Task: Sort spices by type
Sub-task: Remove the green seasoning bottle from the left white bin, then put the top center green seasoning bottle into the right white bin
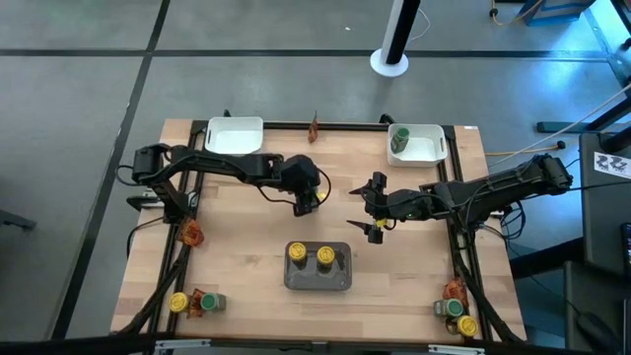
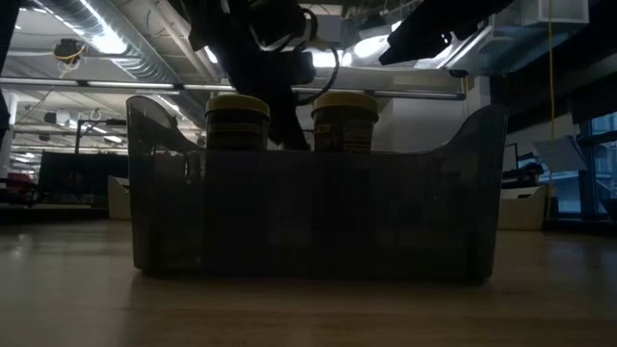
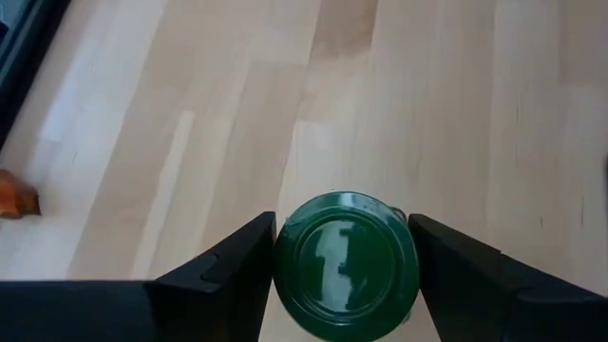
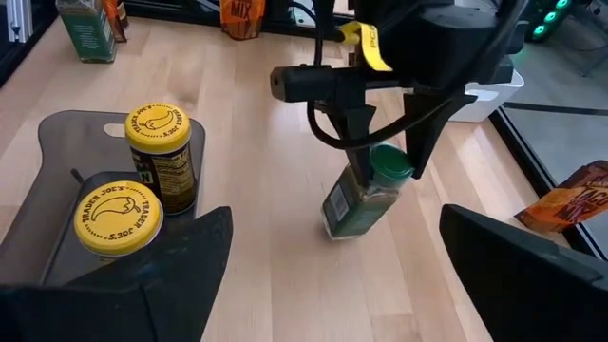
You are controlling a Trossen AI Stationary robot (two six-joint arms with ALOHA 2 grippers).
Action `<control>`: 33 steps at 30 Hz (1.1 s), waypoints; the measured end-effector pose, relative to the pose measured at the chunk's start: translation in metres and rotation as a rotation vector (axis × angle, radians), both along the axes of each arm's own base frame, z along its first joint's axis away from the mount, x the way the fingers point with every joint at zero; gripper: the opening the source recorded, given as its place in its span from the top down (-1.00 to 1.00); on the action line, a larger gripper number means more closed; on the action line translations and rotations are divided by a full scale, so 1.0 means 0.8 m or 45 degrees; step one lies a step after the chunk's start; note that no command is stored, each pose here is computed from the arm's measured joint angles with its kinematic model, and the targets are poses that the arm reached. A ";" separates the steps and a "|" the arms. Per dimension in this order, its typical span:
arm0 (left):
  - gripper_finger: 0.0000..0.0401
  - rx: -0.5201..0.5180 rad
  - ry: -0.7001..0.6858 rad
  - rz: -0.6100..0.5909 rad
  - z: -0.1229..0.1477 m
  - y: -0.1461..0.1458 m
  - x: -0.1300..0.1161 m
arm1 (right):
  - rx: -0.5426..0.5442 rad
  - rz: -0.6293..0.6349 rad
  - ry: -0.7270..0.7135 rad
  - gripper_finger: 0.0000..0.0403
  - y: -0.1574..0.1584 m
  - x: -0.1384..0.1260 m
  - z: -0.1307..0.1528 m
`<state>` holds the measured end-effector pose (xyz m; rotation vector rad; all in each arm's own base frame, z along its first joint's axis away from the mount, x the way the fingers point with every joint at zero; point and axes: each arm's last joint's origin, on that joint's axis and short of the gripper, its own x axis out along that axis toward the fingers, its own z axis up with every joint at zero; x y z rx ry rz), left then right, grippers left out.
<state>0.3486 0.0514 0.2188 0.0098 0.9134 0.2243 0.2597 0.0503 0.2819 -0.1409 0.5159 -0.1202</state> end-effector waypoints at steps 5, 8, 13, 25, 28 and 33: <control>-0.11 -0.014 0.020 0.012 -0.011 0.000 0.005 | 0.001 0.000 -0.002 -0.86 0.000 0.000 0.000; -0.11 -0.019 0.032 0.019 -0.016 0.001 0.006 | 0.001 0.000 -0.004 -0.86 0.000 0.000 0.000; -0.11 -0.041 0.023 0.051 -0.015 0.000 0.005 | 0.026 -0.013 -0.007 -0.86 0.000 0.000 0.000; -0.12 -0.092 0.010 0.108 -0.002 0.000 0.009 | 0.074 -0.039 -0.015 -0.86 0.000 0.000 0.000; -0.12 -0.072 0.009 0.089 0.007 -0.001 0.011 | 0.096 -0.052 -0.019 -0.86 0.000 0.000 0.000; -0.12 -0.042 -0.060 0.059 0.037 -0.003 0.011 | 0.102 -0.054 -0.026 -0.86 0.000 0.000 0.001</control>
